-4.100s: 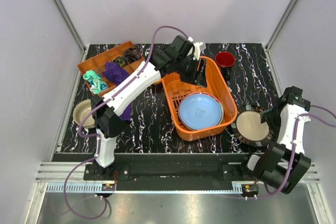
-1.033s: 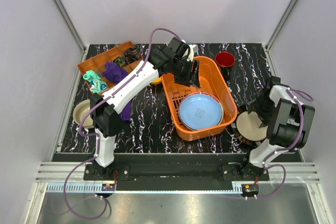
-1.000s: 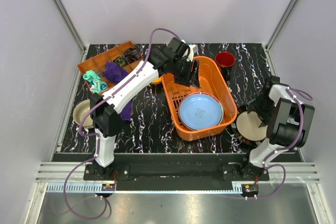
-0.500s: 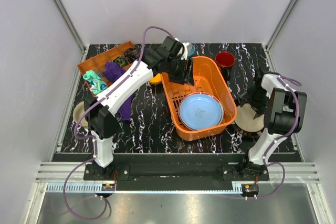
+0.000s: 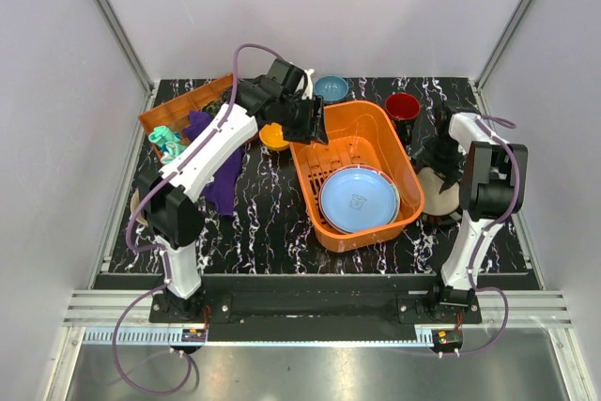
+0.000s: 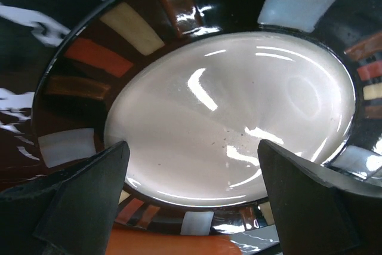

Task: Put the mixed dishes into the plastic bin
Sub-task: Move the plate to the center of the board.

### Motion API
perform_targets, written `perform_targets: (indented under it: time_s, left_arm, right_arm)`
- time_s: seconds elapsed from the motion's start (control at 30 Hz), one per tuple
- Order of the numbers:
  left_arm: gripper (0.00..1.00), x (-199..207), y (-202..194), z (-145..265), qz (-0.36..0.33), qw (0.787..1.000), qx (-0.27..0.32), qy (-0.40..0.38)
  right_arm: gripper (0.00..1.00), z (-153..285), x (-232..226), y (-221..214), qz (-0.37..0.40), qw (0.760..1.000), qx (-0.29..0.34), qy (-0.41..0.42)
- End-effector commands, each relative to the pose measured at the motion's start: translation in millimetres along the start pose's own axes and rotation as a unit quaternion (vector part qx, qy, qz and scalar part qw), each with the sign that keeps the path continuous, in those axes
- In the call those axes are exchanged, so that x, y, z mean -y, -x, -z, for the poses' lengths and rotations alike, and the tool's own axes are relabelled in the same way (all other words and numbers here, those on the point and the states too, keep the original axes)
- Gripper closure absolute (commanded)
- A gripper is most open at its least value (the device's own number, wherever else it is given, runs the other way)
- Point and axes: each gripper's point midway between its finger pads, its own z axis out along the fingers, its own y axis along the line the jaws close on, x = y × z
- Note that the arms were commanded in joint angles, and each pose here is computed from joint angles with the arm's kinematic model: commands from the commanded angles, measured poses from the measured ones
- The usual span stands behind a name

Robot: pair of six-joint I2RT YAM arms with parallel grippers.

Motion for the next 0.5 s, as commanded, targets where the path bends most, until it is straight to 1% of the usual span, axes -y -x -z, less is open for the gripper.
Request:
perform_targets:
  time_s: [0.0, 0.1, 0.13, 0.2, 0.23, 0.3, 0.33, 0.37, 0.4, 0.47]
  left_arm:
    - [0.45, 3.3, 13.3, 26.5, -0.010, 0.999, 0.034, -0.014]
    - [0.45, 4.6, 16.8, 29.3, -0.010, 0.999, 0.040, -0.016]
    - [0.45, 4.9, 17.6, 29.6, -0.010, 0.999, 0.042, -0.016]
    - [0.45, 7.4, 20.6, 31.0, -0.011, 0.999, 0.046, -0.020]
    - [0.45, 8.4, 21.0, 31.5, -0.011, 0.999, 0.046, -0.022]
    - [0.45, 12.2, 24.0, 31.9, -0.010, 0.998, 0.049, -0.027]
    - [0.45, 12.8, 25.2, 32.5, -0.009, 0.998, 0.050, -0.029]
    - [0.45, 14.8, 25.8, 32.7, -0.007, 0.998, 0.049, -0.033]
    - [0.45, 16.2, 26.4, 34.1, -0.007, 0.998, 0.050, -0.035]
    - [0.45, 17.4, 25.9, 34.3, -0.005, 0.998, 0.049, -0.038]
  right_arm:
    - [0.00, -17.1, -21.1, 9.4, -0.012, 1.000, 0.019, -0.007]
    - [0.00, 5.7, -20.5, 24.3, -0.011, 0.999, 0.052, 0.000]
    - [0.00, 19.5, -20.1, 29.1, -0.011, 0.998, 0.065, 0.009]
    - [0.00, 34.0, -14.8, 31.4, -0.012, 0.997, 0.076, 0.010]
    - [0.00, 48.7, -12.5, 33.8, -0.018, 0.996, 0.090, 0.021]
    - [0.00, 55.8, -1.9, 28.3, -0.023, 0.995, 0.093, 0.019]
    - [0.00, 70.1, 3.2, 29.2, -0.035, 0.993, 0.106, 0.031]
    - [0.00, 68.3, 11.9, 22.6, -0.038, 0.994, 0.102, 0.025]
    - [0.00, 80.4, 19.5, 22.9, -0.049, 0.992, 0.113, 0.033]
    - [0.00, 80.0, 34.2, 13.9, -0.064, 0.991, 0.110, 0.027]
